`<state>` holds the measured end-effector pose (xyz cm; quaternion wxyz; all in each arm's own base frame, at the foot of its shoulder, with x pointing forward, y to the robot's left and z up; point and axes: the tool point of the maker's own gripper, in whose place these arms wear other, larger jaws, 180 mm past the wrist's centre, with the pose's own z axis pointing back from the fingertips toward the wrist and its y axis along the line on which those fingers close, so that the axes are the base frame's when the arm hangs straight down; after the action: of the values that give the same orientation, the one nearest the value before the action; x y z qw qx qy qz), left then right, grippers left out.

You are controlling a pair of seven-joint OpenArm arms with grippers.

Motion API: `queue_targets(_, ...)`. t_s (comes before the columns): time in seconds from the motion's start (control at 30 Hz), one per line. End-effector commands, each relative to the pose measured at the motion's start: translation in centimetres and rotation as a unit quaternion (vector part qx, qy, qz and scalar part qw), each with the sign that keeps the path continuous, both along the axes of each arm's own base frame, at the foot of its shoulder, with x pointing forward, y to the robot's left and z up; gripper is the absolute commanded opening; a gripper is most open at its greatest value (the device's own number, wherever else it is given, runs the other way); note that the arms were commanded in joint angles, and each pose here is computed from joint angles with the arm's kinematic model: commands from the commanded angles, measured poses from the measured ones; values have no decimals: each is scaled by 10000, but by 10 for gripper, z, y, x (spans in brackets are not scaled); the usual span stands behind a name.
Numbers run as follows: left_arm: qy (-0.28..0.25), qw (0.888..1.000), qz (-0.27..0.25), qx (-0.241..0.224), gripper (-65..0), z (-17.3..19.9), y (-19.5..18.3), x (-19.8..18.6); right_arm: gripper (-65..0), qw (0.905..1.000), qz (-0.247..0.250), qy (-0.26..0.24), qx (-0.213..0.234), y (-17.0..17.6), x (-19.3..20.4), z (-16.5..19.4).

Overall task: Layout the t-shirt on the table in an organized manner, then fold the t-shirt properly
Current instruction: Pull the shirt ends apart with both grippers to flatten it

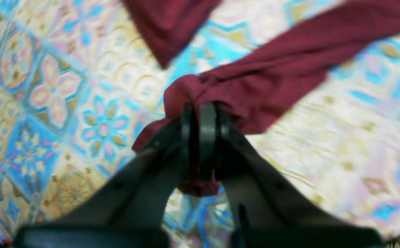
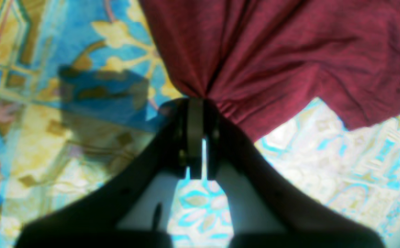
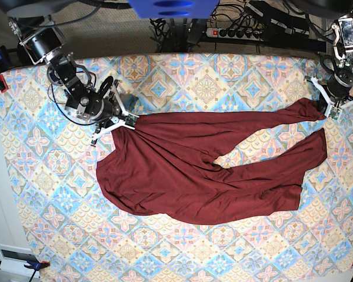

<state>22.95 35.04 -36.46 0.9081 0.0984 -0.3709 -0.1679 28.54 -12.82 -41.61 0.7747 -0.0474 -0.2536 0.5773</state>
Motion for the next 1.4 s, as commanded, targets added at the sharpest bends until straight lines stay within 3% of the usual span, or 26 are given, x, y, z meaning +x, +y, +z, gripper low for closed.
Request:
queue_targets(0.0,-241,9996,-39,149,-650,18,7,10,-650,9998,-14,-205,5,-4,11,12)
queue_targets(0.5,-380,9983,32,440,-650,39,29,14,-650,9960,-250,-336,-786,-82,19,28)
queue_targets(0.6,-61,9990,-19,434,-650,23,27,-5,-650,9956,-241,-225,-882,-90,10,23)
queue_targets(0.7,382,9977,-447,331,-650,-1,2,-19,-650,9957,-237,-180,-883,-90,6,20)
queue_targets(0.9,1471,9775,-1439,465,-650,-35,-24,-68,-650,9955,-254,-158,-896,-92,6,19)
queue_targets(1.1,1679,9682,-1644,856,-650,-35,-13,-72,-650,9955,-258,-153,-900,-92,6,18)
queue_targets(1.23,2037,9499,-1967,1321,-650,-50,-12,-87,-650,9955,-258,-153,-900,-92,6,18)
queue_targets(1.3,2338,9390,-1931,1625,-650,-54,-3,-95,-650,9955,-258,-153,-900,-92,6,18)
queue_targets(1.37,2514,9348,-1805,1746,-650,-54,5,-98,-650,9954,-262,-151,-906,-92,6,18)
